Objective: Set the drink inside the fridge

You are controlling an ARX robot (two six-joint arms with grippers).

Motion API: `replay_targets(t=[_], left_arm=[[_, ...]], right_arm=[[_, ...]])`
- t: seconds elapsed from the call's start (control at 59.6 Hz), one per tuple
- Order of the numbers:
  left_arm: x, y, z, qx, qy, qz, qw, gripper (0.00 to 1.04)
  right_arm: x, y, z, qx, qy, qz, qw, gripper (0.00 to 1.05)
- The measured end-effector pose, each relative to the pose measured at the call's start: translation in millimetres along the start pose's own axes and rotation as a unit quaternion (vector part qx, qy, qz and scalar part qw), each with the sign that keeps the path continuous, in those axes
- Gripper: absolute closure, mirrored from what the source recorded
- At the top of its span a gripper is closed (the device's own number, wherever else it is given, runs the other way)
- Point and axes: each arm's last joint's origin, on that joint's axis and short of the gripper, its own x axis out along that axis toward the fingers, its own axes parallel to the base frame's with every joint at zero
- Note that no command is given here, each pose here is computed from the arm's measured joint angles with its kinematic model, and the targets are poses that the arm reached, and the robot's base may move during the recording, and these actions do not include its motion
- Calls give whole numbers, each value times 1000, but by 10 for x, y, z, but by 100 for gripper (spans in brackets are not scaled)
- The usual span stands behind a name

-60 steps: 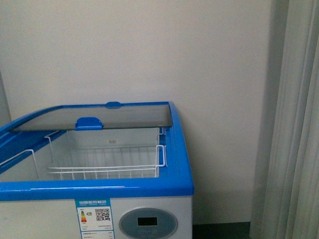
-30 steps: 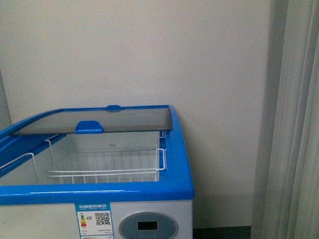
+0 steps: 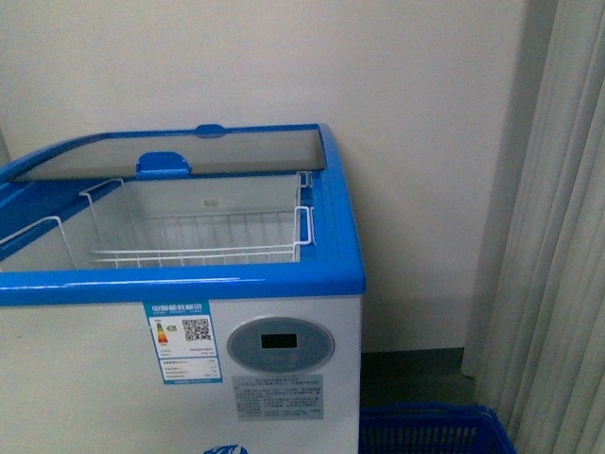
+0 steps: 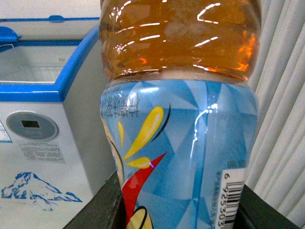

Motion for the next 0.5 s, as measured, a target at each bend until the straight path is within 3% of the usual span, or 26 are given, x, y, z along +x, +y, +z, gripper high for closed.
replay_targets(t=[0.168, 0.503], left_arm=[[0, 0, 0, 1, 0, 0, 1000, 7], [0, 0, 0, 2, 0, 0, 1000, 8]], right_arm=[[0, 0, 0, 0, 0, 0, 1000, 66], [0, 0, 0, 0, 0, 0, 1000, 66]])
